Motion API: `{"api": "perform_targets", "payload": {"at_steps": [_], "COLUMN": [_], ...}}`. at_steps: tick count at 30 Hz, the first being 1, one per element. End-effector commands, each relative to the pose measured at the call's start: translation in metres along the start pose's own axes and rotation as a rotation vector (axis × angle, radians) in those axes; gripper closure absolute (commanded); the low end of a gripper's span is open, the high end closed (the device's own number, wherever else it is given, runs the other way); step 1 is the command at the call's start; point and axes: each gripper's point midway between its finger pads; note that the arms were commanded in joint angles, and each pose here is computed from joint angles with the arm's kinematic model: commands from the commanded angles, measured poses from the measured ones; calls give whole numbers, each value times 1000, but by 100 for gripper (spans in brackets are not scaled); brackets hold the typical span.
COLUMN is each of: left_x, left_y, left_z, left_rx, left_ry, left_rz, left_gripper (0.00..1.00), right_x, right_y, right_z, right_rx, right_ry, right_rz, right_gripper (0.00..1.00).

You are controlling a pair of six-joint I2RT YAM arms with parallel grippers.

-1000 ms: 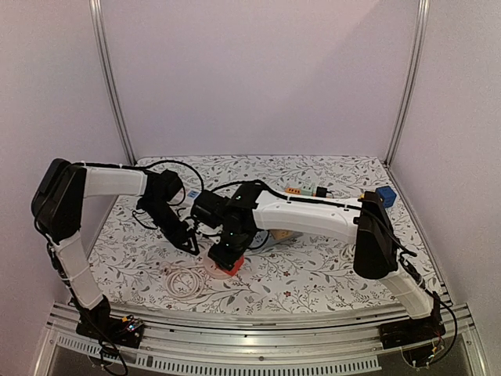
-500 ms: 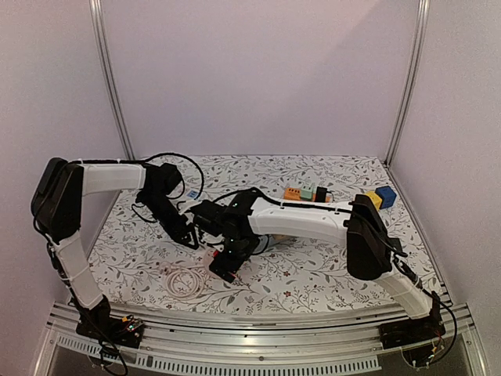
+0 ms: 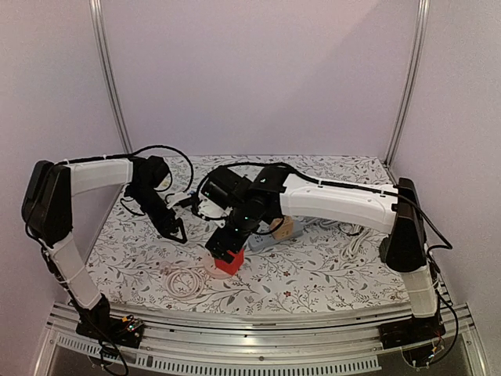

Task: Insert the plug
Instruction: Insert the plug into the socket, then move the socket to the center of the board.

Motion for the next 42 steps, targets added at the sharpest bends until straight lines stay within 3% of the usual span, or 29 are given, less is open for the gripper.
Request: {"api": "perform_targets", "payload": {"at_steps": [1, 5, 10, 13, 18, 23, 28, 34, 42], "left_x": [-8, -36, -98, -132, -185, -217, -193, -130, -52], "left_y": [16, 60, 125, 151, 219, 263, 283, 263, 229], "left_z": [-32, -64, -104, -98, -90, -87, -46, -7, 9], "left_rx": [-147, -385, -577, -609, -906, -1099, -1081, -942, -815], "left_ry": [-33, -80, -210, -228, -189, -163, -35, 82, 175], "left_rz": [124, 167, 86, 92, 162, 219, 232, 237, 206], "left_gripper": [21, 16, 12, 12, 12, 8, 7, 9, 12], "right_x": [2, 12, 27, 30, 35, 34, 33, 44, 59], "right_y": [-11, -8, -5, -4, -7, -12, -27, -57, -134], "right_z": [3, 20, 43, 52, 59, 59, 63, 72, 81], "right_rx": [35, 12, 9, 9, 36, 63, 134, 189, 329], "right_ry": [-9, 30, 89, 103, 120, 115, 111, 140, 162], "right_rz": [-61, -55, -48, -36, -2, 14, 27, 66, 180], "right_gripper": [1, 1, 3, 3, 3, 3, 5, 8, 7]}}
Point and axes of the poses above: each gripper's point midway between its finger pads, its own z axis out along the fingers, its own y axis along the line the jaws close on, x = y × z, and after that the axes turned 13 degrees about -z, right-handed
